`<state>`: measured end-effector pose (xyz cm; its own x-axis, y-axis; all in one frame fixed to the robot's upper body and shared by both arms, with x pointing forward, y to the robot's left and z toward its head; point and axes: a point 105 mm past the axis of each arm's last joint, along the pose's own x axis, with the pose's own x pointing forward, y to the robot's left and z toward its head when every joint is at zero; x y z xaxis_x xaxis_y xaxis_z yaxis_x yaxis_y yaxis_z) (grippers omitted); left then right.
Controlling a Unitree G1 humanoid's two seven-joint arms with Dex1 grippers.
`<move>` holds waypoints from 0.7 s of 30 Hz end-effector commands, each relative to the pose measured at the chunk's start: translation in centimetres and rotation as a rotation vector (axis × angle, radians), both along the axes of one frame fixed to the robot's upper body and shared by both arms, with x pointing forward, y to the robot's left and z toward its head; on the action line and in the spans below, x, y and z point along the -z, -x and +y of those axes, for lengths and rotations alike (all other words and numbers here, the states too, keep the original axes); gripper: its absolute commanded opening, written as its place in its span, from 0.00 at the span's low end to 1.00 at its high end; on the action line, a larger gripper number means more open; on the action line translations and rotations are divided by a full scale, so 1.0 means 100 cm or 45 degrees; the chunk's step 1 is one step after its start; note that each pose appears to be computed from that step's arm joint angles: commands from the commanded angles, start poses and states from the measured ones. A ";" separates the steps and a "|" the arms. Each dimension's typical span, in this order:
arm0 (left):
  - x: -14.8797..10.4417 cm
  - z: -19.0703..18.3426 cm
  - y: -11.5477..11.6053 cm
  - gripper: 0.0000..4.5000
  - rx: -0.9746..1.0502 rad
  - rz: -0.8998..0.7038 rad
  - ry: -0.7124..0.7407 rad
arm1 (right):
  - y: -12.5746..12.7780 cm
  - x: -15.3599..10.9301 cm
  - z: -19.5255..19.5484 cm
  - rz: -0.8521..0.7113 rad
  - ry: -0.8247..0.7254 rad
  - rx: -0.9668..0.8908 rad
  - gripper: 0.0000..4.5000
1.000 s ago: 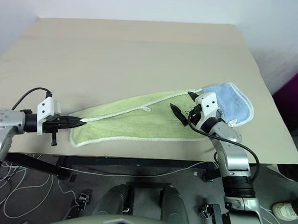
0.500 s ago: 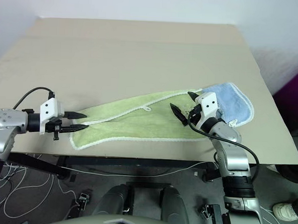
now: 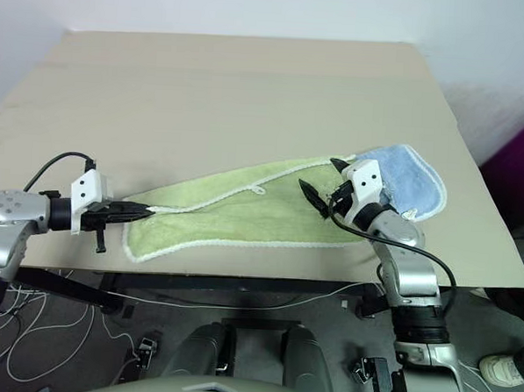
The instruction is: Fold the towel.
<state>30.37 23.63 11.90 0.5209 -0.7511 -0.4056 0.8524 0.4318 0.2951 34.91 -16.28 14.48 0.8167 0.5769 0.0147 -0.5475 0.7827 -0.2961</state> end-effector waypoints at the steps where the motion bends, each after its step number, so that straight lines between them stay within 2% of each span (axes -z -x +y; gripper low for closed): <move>1: -0.028 0.006 -0.010 0.01 -0.093 -0.116 0.115 | -0.005 -0.026 -0.008 -0.186 0.265 -0.015 1.00; 5: -0.028 0.006 -0.009 0.01 -0.103 -0.121 0.112 | -0.018 -0.029 -0.021 -0.264 0.534 0.004 1.00; 9: -0.019 0.004 -0.005 0.01 -0.097 -0.107 0.090 | -0.044 -0.031 -0.036 -0.307 0.781 0.044 1.00; 16: -0.015 0.002 -0.002 0.01 -0.106 -0.110 0.094 | -0.074 -0.019 -0.048 -0.348 1.099 0.078 1.00; 21: -0.014 0.003 0.001 0.01 -0.116 -0.112 0.097 | -0.081 -0.015 -0.050 -0.377 1.234 0.060 1.00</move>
<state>30.27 24.00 12.07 0.6068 -0.7235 -0.3293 0.7942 0.5350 0.2881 42.63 -21.20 14.07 0.8675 0.4086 -0.2837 -0.3829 0.1844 -0.9052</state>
